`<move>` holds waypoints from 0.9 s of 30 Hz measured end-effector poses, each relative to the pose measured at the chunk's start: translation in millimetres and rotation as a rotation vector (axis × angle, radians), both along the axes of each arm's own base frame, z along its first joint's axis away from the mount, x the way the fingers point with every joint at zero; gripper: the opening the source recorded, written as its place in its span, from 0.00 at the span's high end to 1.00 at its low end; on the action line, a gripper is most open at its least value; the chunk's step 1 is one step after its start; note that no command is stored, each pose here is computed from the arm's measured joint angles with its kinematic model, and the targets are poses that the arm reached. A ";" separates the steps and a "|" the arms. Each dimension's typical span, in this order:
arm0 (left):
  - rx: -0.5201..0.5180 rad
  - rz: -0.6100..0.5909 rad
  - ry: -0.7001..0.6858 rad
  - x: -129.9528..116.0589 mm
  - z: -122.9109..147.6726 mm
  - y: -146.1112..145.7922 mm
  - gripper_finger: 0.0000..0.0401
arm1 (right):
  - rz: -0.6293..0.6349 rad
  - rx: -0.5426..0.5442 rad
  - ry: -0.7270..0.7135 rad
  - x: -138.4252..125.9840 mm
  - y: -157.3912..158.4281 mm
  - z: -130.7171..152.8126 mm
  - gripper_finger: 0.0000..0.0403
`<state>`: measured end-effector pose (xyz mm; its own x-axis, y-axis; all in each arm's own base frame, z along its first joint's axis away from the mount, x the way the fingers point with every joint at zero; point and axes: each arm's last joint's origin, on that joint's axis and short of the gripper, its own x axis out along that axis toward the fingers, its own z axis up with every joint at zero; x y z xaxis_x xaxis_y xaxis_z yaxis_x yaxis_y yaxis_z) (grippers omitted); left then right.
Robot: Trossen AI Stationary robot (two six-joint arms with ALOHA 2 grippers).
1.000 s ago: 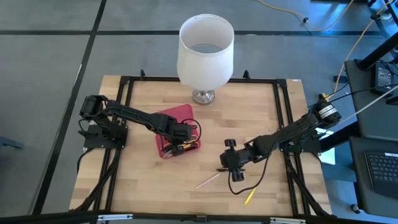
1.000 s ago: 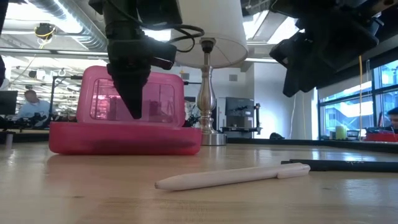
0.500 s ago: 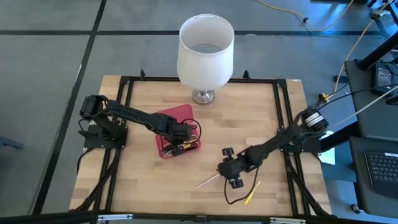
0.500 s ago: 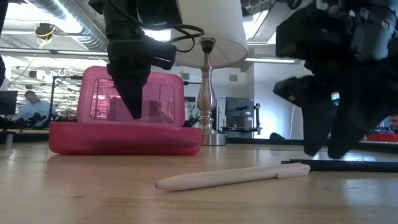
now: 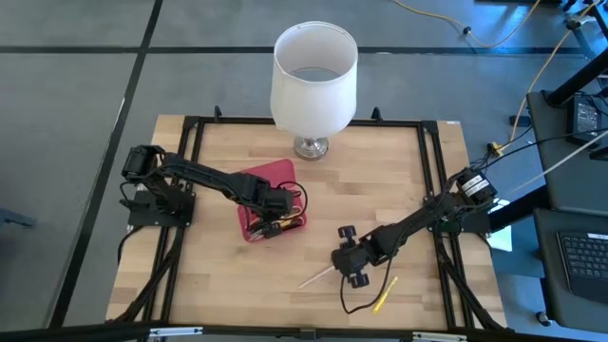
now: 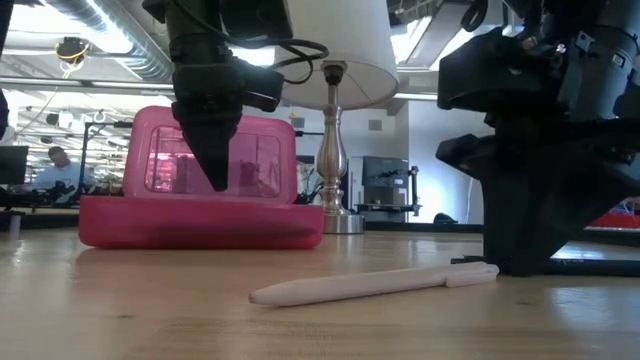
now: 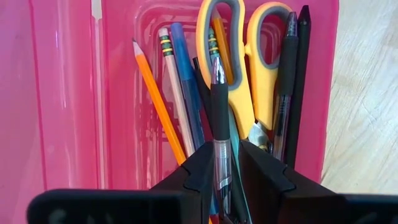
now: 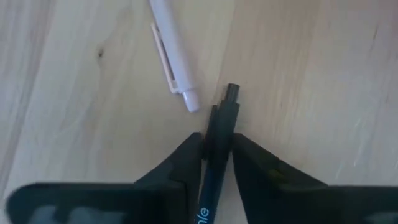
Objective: Pick & place school supplies into a supply box
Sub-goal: Put the black pen into the red supply box
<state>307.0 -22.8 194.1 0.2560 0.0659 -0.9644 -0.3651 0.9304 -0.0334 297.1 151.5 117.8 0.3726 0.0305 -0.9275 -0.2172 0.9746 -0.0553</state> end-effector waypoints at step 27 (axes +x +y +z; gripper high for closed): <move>0.370 -0.272 -0.422 9.5 47.5 -43.1 0.83 | -0.038 -0.084 -0.384 -16.5 -21.7 102.0 0.93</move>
